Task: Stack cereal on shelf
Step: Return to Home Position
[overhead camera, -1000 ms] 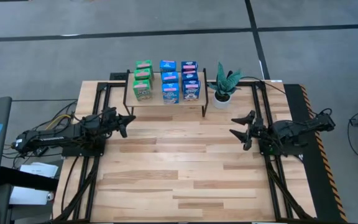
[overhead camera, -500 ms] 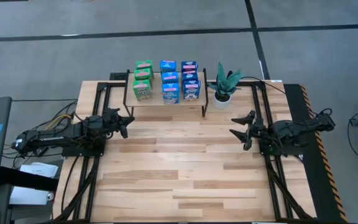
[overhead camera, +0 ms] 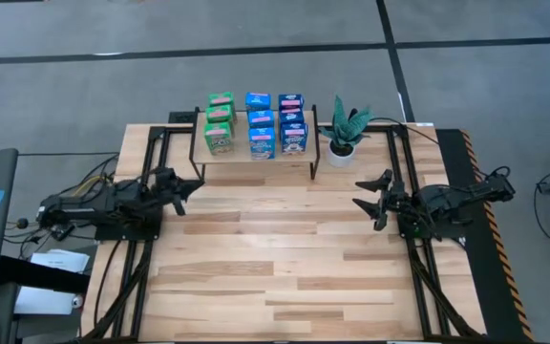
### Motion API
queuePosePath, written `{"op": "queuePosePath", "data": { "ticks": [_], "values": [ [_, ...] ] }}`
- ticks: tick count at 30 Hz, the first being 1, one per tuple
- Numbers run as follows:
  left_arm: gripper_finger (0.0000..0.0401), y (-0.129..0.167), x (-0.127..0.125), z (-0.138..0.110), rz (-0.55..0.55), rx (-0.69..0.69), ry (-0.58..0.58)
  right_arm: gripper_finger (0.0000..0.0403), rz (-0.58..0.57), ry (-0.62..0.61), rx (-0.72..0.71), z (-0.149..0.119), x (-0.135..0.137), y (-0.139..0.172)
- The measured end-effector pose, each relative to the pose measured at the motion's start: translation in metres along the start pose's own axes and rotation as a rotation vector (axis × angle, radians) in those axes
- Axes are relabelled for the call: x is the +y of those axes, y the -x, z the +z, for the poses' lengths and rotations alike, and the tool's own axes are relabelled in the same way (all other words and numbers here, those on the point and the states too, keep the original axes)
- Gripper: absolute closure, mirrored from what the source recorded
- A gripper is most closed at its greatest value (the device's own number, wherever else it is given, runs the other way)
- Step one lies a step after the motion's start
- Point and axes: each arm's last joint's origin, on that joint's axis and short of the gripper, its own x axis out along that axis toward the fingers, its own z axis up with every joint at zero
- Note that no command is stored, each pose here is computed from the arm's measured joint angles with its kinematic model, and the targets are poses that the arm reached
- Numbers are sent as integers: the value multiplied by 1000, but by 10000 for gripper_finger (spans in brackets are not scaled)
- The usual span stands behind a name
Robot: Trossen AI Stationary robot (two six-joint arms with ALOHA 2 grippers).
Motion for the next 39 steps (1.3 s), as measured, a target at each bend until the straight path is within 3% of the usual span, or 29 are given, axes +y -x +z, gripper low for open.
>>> {"op": "queuePosePath", "data": {
  "ticks": [6, 10, 39],
  "values": [
    [392, 4, -5, -10, -90, 113, -24, 117, 0, -1, -2, 0, 0, 0],
    [392, 5, -3, -15, -91, 183, -53, 117, 0, -1, -2, 0, 0, 0],
    [392, 5, -3, -16, -78, 190, -59, 117, 0, -1, -2, 0, 0, 0]
  ]
}}
